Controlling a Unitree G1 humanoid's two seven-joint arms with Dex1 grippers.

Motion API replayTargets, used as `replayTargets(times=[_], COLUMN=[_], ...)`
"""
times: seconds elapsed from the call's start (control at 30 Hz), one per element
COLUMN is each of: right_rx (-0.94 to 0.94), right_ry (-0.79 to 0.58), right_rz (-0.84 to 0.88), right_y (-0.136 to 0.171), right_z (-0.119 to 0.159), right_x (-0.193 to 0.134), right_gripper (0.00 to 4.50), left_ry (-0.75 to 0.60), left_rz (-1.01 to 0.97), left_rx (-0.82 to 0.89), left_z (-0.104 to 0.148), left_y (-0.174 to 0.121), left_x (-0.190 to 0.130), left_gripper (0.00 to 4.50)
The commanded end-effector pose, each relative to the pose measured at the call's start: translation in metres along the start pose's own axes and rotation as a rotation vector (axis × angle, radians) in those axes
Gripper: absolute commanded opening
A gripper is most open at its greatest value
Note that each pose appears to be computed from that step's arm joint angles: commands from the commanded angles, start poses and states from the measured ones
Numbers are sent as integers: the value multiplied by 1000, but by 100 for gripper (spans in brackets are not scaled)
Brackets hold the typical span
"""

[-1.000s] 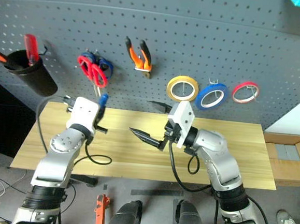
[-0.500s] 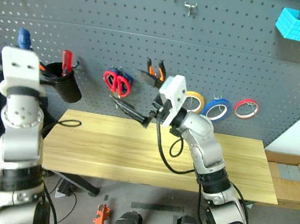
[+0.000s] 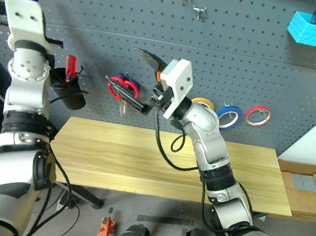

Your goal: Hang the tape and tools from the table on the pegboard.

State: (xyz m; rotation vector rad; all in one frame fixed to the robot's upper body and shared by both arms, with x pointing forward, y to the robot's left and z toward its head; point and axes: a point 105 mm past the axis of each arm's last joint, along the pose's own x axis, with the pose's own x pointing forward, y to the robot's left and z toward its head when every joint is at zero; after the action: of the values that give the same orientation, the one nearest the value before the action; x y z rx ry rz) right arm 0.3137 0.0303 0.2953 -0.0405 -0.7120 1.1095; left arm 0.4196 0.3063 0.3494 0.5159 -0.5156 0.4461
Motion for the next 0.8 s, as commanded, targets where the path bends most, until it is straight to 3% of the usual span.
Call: replayTargets(times=[0.03, 0.4, 0.8], right_rx=[-30, -4, 12], right_ry=[-12, 68, 78], right_rz=[-26, -46, -41], right_y=[-7, -15, -12], right_z=[9, -2, -5], right_x=[-1, -14, -15], right_gripper=[450, 450, 450], left_ry=[-64, -3, 12], left_rz=[12, 16, 124], left_rx=[-5, 19, 53], left_z=[15, -19, -30], left_y=[5, 14, 53], left_x=[6, -9, -20], left_gripper=[56, 56, 56])
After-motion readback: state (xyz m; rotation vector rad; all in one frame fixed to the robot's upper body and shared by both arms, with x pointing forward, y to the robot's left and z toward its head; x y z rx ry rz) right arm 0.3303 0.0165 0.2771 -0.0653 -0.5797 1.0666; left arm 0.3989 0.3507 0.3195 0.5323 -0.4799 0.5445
